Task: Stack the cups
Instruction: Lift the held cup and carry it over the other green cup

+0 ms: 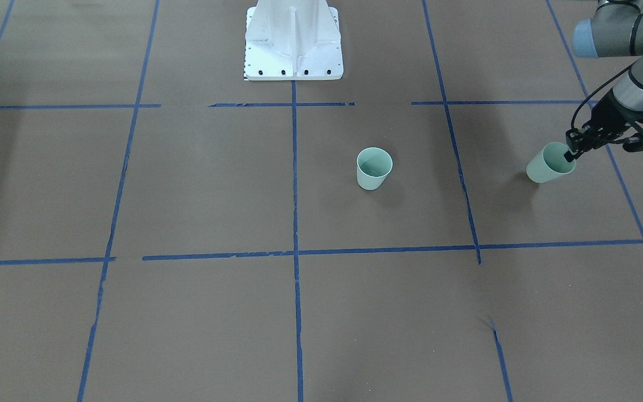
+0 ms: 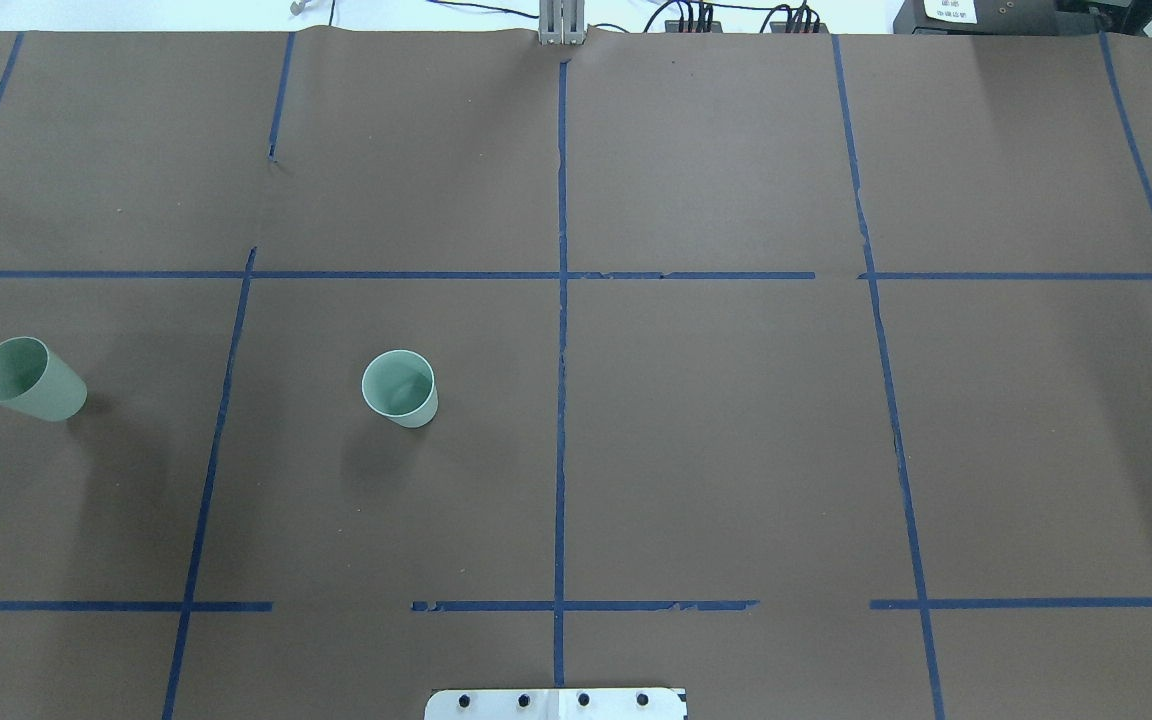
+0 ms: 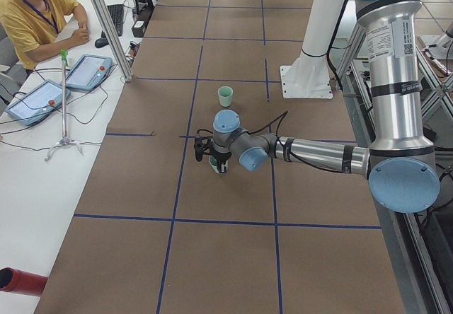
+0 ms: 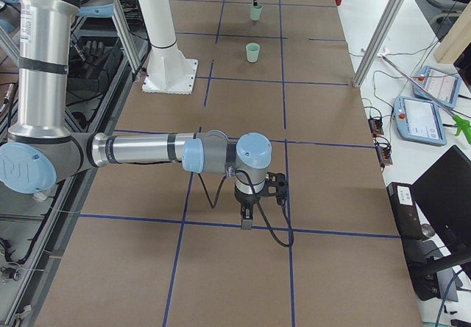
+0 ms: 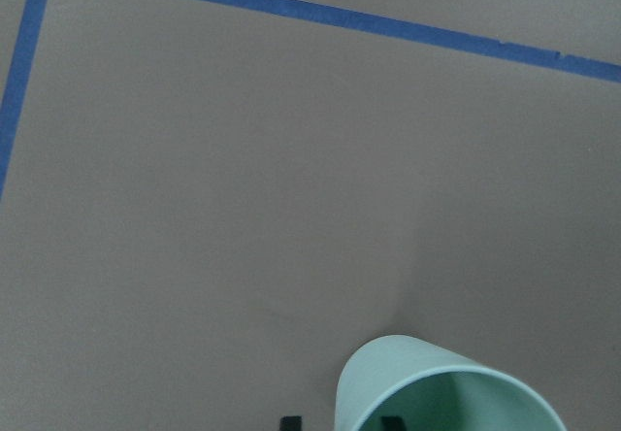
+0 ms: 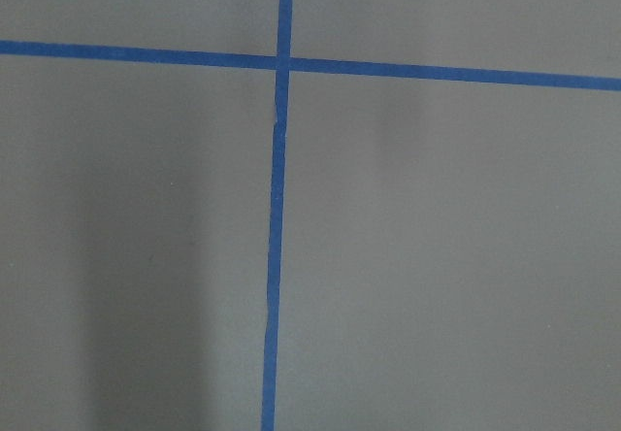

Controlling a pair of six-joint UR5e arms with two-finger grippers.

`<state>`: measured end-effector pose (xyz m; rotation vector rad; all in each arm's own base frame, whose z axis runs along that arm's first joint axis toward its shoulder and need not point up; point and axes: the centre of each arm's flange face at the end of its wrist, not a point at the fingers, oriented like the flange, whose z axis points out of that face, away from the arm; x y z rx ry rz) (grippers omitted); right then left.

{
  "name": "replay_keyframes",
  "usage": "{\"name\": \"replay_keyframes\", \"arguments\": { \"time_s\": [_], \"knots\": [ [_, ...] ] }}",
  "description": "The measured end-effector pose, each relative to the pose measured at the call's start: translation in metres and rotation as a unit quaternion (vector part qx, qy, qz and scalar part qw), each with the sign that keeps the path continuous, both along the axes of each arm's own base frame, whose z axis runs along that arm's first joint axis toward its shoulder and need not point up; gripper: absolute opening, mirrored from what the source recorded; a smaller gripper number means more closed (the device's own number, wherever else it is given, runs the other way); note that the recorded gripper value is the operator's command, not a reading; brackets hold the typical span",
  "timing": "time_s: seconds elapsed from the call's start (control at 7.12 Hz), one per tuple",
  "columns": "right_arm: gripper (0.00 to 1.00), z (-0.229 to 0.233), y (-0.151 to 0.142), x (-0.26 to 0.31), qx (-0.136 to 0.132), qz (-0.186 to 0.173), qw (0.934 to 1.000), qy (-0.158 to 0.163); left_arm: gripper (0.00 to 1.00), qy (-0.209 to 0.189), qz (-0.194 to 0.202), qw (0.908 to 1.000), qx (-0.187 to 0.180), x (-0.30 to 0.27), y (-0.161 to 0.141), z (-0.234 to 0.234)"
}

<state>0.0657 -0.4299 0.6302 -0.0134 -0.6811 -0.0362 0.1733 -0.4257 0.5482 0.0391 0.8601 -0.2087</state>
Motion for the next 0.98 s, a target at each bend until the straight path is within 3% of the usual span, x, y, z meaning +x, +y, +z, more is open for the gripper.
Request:
{"name": "replay_keyframes", "arguments": {
  "time_s": [0.42, 0.7, 0.98],
  "knots": [
    [1.00, 0.000, 0.000, 0.000, 0.000, 0.000, 1.0000, 0.000, 0.00, -0.004, -0.048, 0.9962, -0.072, 0.037, -0.055, -0.173],
    [1.00, 0.000, 0.000, 0.000, 0.000, 0.000, 1.0000, 0.000, 0.00, 0.027, -0.083, 0.9887, -0.122, 0.095, -0.059, -0.255],
    [1.00, 0.000, 0.000, 0.000, 0.000, 0.000, 1.0000, 0.000, 0.00, 0.033, -0.106, 0.9821, -0.152, 0.156, -0.049, -0.301]
  ]
}}
